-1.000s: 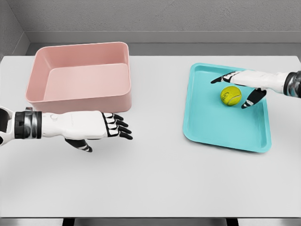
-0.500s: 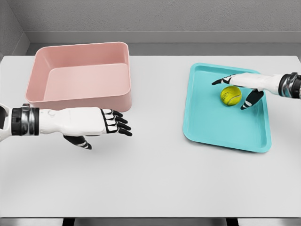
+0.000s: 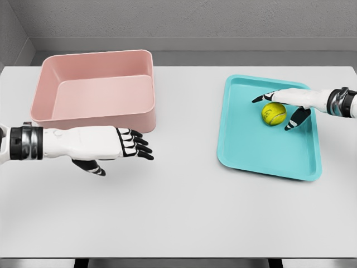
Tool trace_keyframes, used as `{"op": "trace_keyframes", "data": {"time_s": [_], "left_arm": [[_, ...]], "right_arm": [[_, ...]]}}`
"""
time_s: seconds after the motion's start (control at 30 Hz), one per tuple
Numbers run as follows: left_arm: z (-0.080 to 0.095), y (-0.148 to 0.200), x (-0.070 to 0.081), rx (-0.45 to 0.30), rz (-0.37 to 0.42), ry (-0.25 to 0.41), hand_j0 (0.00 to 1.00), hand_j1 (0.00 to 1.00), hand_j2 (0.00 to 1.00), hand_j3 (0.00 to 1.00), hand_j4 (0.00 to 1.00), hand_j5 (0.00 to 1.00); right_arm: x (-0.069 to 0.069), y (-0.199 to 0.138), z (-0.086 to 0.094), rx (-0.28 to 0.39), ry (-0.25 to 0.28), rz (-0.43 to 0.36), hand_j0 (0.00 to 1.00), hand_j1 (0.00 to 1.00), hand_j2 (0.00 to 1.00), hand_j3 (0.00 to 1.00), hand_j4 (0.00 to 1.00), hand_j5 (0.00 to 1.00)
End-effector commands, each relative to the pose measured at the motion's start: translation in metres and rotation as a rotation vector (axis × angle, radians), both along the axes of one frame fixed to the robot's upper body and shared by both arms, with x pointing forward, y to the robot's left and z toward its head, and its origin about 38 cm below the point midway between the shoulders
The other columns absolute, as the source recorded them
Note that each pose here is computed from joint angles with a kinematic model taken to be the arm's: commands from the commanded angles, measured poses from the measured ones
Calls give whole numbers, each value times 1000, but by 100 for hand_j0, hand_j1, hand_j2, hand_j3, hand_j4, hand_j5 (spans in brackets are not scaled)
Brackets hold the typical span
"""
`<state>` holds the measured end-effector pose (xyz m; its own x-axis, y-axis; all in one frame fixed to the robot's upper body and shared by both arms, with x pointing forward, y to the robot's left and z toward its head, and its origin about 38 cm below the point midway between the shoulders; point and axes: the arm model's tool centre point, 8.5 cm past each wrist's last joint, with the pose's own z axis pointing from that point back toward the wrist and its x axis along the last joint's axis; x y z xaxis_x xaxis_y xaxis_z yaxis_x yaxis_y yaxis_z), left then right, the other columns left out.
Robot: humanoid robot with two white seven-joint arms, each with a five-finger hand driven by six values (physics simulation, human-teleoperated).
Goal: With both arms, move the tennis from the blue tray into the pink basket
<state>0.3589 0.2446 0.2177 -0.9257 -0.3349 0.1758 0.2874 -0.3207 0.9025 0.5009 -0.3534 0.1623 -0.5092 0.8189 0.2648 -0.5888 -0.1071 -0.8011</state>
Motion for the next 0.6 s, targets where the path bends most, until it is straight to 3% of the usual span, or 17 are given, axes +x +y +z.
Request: {"op": "trace_keyframes", "data": {"time_s": [0.0, 0.4, 0.57], "left_arm": [[1, 0, 0, -5, 4, 1, 100, 100, 100, 100, 100, 100], [4, 1, 2, -3, 5, -8, 100, 100, 100, 100, 100, 100], [4, 2, 2, -3, 6, -6, 100, 100, 100, 100, 100, 100]], "right_arm": [[1, 2, 0, 8, -1, 1, 94, 94, 94, 94, 94, 94], [0, 3, -2, 5, 3, 8, 75, 75, 75, 75, 75, 75], [-1, 4, -5, 1, 10, 11, 72, 72, 72, 72, 72, 72]]}}
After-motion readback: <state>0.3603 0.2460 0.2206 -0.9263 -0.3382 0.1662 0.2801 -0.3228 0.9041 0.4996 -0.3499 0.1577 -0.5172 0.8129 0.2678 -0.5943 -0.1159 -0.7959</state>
